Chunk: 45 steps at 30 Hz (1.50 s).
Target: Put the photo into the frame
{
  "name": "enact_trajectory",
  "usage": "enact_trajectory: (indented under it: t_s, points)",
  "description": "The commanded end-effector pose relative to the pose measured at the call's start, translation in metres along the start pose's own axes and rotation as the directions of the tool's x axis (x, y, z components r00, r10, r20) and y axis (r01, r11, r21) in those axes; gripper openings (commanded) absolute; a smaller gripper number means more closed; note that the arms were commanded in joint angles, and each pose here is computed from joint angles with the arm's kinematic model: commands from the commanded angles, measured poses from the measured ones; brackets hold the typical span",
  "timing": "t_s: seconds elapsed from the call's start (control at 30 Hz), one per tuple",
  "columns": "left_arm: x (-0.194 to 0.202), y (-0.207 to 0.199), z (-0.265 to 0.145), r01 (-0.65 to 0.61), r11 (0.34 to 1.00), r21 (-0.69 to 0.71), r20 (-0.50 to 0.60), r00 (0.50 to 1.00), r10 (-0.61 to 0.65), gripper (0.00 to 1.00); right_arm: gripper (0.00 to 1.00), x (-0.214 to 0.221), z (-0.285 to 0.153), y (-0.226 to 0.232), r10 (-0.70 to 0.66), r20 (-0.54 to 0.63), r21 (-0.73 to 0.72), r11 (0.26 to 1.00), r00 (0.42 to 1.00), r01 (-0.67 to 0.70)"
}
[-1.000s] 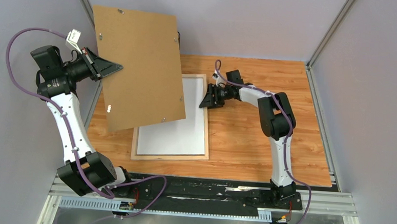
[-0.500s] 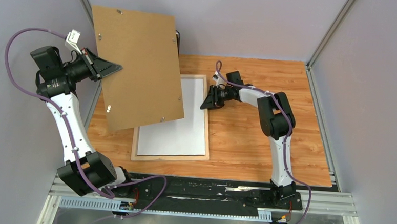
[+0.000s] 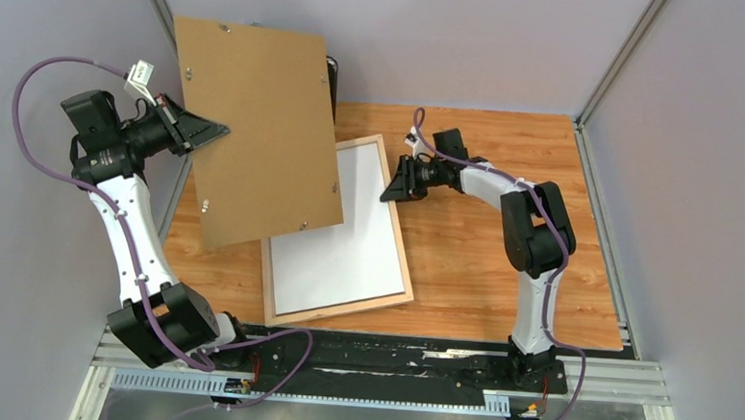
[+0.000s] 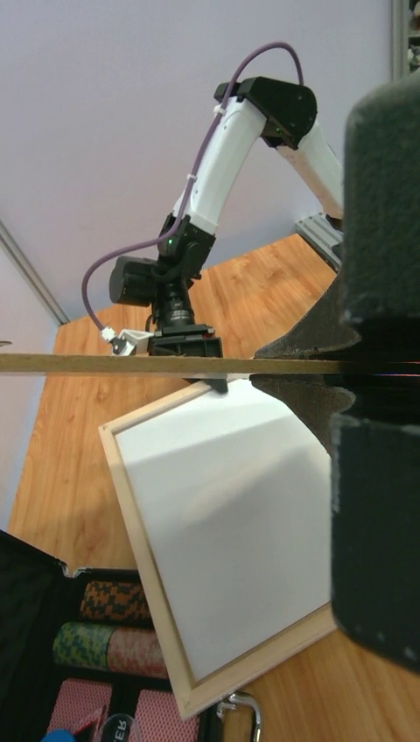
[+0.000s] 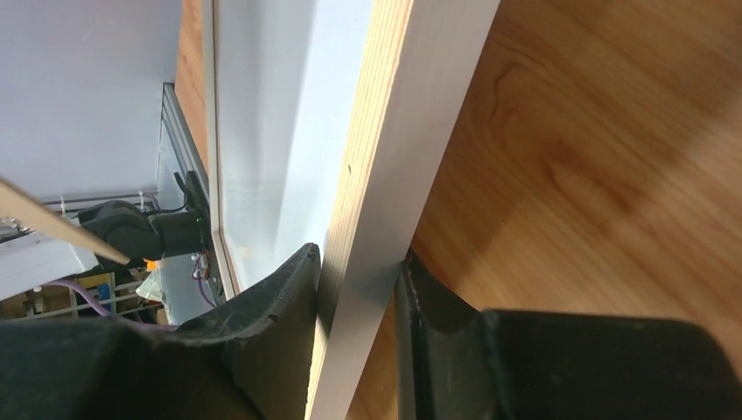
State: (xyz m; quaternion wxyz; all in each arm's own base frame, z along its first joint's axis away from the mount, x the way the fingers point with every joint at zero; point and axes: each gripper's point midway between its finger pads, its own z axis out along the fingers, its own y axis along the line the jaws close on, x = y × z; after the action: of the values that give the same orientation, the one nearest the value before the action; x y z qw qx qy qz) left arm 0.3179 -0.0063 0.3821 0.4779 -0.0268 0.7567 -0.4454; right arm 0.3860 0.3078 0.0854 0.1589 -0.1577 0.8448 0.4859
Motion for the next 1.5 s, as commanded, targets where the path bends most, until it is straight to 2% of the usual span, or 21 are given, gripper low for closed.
enact_trajectory:
  t_s: [0.0, 0.73, 1.13, 1.27, 1.47]
  points:
    - [-0.001, -0.017, -0.008, -0.075, 0.997, 0.025, 0.018, 0.997, 0.075, 0.00, 0.00, -0.026, -0.024, 0.043, -0.176, 0.109, -0.040, 0.983, 0.978, 0.181]
    - [0.001, -0.010, -0.007, -0.074, 0.997, -0.005, 0.037, 0.997, 0.074, 0.00, 0.00, -0.024, -0.115, 0.034, -0.189, 0.288, 0.086, 0.981, 0.939, 0.171]
    - [0.006, -0.002, -0.005, -0.059, 0.998, -0.007, 0.039, 0.997, 0.060, 0.00, 0.00, -0.005, -0.171, -0.011, -0.115, 0.395, 0.180, 0.983, 0.911, 0.046]
    - [0.009, 0.002, -0.003, -0.048, 0.999, -0.007, 0.036, 0.998, 0.048, 0.00, 0.00, -0.002, -0.178, -0.023, -0.100, 0.410, 0.197, 0.980, 0.907, 0.020]
    - [0.020, 0.012, 0.004, -0.025, 1.000, -0.008, 0.016, 1.000, 0.025, 0.00, 0.00, -0.005, -0.199, -0.059, -0.041, 0.472, 0.242, 0.966, 0.881, -0.085]
